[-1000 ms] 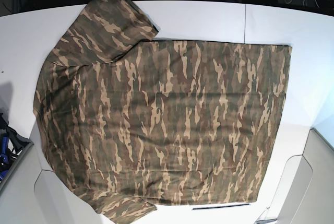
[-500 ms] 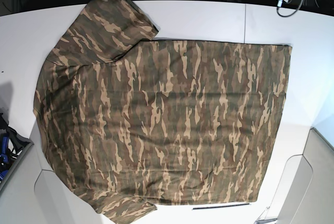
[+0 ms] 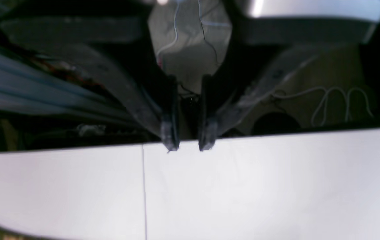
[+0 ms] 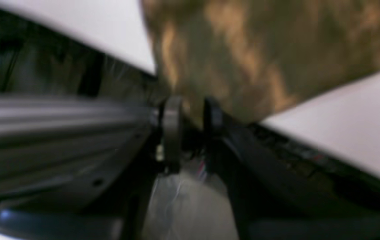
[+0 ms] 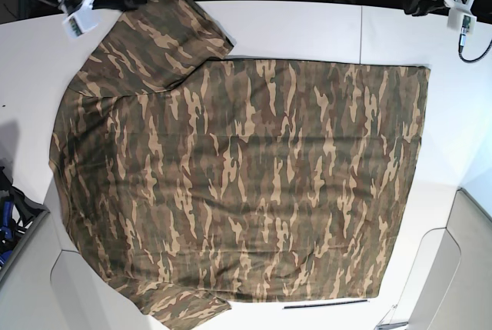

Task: Fold the T-shirt properly
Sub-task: 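Lower both grippers and pinch the shirt's edge at its two corners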

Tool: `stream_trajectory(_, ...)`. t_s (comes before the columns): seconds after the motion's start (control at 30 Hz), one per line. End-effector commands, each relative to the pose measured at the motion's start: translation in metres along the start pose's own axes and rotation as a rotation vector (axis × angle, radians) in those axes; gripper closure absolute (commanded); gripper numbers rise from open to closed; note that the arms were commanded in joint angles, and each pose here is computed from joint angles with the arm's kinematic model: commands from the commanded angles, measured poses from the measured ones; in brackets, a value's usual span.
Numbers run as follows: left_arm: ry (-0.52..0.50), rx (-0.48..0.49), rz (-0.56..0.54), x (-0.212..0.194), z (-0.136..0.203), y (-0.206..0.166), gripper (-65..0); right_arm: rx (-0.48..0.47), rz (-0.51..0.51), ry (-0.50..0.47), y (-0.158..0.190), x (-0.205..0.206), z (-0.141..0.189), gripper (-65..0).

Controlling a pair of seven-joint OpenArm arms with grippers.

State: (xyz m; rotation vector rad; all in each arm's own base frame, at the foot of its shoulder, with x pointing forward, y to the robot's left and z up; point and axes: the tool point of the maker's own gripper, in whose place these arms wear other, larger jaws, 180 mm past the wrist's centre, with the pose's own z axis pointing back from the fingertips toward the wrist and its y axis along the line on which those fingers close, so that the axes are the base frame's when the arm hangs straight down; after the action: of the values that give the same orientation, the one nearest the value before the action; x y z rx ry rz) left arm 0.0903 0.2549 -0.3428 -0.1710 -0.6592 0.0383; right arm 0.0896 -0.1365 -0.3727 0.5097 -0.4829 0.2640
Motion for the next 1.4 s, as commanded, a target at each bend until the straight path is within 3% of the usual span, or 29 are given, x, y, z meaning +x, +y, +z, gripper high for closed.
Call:
stream_trajectory(0.0,-0.033,-0.013,-0.01,0.01,0.003,-0.003,-14.1,-0.028,0.004,-0.044,-0.008,0.013,0.006,-12.0)
stream_trajectory(0.1,-0.06,-0.015,-0.014,0.018,-0.001,-0.003,-20.9,-0.109,-0.013,-0.109,-0.031,0.032,0.015,-12.9)
stream_trajectory(0.2,-0.088,-0.017,-0.018,0.028,-0.004,-0.003,-33.4,-0.175,-0.041,-0.151,-0.051,0.04,0.024,-22.2)
stream_trajectory(0.27,-0.11,-0.018,-0.021,0.035,-0.007,-0.003,-37.5,-0.207,-0.075,-0.161,-0.062,0.04,0.027,-28.9)
stream_trajectory(0.7,-0.167,0.029,-0.044,0.073,-0.024,0.033,-37.7,-0.187,-0.225,-0.145,-0.095,0.017,0.004,-30.1)
stream_trajectory(0.87,-0.189,0.048,-0.016,0.073,-0.028,0.052,-43.4,-0.184,-0.255,-0.154,-0.103,0.018,-0.003,-30.1)
stream_trajectory(1.03,-0.193,0.062,0.024,0.078,-0.043,0.073,-43.4,-0.182,-0.304,-0.153,-0.115,0.015,-0.012,-30.1)
stream_trajectory(1.37,-0.076,0.009,0.111,0.055,-0.098,0.084,-43.4,-0.154,-0.371,-0.135,-0.116,0.0,-0.02,-30.1)
